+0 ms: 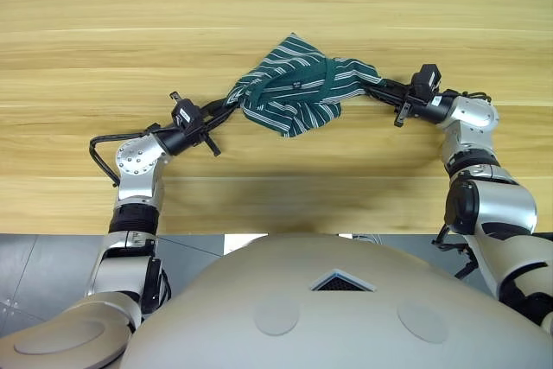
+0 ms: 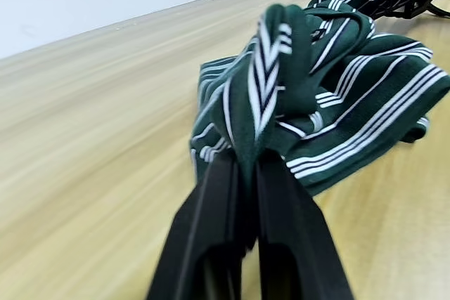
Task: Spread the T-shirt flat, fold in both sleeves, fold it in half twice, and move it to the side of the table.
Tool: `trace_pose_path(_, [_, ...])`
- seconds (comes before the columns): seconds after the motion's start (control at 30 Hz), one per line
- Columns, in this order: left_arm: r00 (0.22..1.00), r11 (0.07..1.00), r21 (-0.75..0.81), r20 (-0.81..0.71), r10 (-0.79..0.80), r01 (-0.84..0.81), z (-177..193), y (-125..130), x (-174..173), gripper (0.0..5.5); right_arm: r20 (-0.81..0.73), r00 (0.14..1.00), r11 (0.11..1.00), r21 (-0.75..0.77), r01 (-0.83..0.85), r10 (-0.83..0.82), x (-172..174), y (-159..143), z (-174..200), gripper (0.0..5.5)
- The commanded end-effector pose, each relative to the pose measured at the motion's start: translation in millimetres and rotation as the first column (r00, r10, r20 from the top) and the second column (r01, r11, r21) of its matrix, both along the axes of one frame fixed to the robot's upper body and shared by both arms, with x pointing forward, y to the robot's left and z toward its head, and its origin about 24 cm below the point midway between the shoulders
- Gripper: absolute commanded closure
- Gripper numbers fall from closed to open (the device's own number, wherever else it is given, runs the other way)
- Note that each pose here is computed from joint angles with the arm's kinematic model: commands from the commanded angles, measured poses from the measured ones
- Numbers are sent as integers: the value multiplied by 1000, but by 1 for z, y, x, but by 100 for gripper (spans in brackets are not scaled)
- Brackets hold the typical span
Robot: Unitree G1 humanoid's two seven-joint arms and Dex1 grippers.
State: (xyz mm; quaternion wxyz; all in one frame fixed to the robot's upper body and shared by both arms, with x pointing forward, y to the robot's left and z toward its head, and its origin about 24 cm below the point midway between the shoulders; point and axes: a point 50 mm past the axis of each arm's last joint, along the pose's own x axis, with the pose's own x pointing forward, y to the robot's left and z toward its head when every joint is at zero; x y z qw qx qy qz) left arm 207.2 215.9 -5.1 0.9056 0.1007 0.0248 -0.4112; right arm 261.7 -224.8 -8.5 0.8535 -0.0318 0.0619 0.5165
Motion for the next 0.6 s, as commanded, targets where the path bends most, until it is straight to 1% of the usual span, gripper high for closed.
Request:
trace_pose_path(0.03, [993,998,-17,101,68,-67,19,9,18,550,80,997,1000,-16,-4,5,11,1,13,542])
trace_pose_path(0.1, [985,995,-51,150,88,-81,31,8,29,550,135,991,999,-32,-4,8,18,0,24,542])
trace_pose_path(0.23, [965,984,-157,235,120,-85,67,4,58,550,327,945,998,-44,33,-17,47,-3,71,542])
trace_pose_path(0.33, [946,972,-221,293,140,-76,103,1,83,550,442,897,992,-101,72,-20,68,0,104,542])
trace_pose_path(0.4, [939,972,-228,320,127,-54,124,-6,98,550,493,870,985,-146,93,-9,79,6,122,542])
trace_pose_path(0.47, [937,975,-216,328,117,-46,135,-12,108,550,533,846,979,-170,110,-3,87,11,137,542])
trace_pose_path(0.6, [928,966,-234,321,187,-114,156,-8,134,550,620,782,968,-156,197,-59,102,12,169,542])
